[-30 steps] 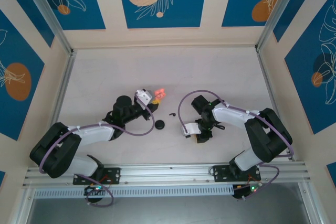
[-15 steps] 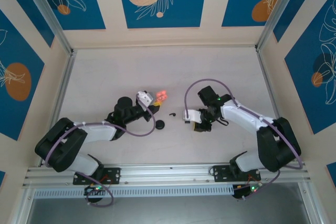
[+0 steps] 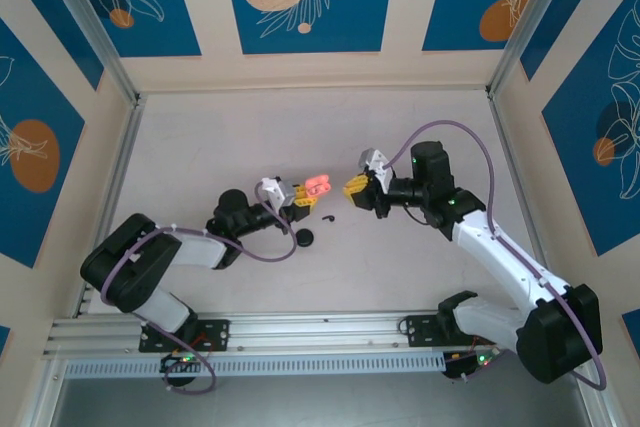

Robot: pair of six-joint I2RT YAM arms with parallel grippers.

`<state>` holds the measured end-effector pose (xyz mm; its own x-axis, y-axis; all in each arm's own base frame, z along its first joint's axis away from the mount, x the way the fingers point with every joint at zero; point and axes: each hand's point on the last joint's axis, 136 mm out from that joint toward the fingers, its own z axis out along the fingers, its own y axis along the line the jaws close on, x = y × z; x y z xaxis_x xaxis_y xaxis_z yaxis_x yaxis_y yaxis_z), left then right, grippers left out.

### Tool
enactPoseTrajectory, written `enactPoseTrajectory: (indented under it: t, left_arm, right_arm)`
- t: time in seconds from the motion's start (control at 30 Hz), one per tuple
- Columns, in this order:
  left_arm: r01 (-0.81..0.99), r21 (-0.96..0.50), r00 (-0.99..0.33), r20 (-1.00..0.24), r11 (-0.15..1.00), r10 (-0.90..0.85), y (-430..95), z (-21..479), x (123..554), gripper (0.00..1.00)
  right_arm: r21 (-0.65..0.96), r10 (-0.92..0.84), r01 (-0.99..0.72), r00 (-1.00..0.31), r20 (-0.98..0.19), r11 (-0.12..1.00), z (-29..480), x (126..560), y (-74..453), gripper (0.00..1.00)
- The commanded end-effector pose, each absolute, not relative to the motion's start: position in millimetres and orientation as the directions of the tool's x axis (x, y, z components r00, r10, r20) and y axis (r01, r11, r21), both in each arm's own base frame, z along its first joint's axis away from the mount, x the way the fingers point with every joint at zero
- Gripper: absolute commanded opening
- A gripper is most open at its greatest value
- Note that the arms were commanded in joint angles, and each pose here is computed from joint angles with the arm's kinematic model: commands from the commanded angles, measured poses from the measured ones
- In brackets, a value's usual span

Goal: Insert the wireless bluetooth earbuds into the charging case

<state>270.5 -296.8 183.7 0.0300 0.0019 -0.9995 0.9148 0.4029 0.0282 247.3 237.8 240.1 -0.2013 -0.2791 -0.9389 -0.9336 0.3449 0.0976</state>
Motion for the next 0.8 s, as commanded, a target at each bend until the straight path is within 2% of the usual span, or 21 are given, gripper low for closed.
enactPoseTrajectory:
  t: [0.0, 0.23, 0.77]
  left_arm:
    - [0.932, 0.058, 0.090, -0.993, 0.359, -0.072, -298, 208, 263, 0.13]
    - [0.933, 0.046, 0.089, -0.990, 0.357, -0.107, -298, 217, 262, 0.14]
    - [0.939, 0.025, 0.085, -0.983, 0.344, -0.161, -297, 234, 261, 0.13]
  right_arm:
    - [0.189, -0.094, -0.941, -0.223, -0.970, 0.282, 278, 241, 247, 0.13]
    - [0.244, 0.021, -0.933, -0.247, -0.969, 0.265, 289, 246, 251, 0.13]
    - [0.283, 0.077, -0.917, -0.272, -0.959, 0.282, 267, 269, 273, 0.13]
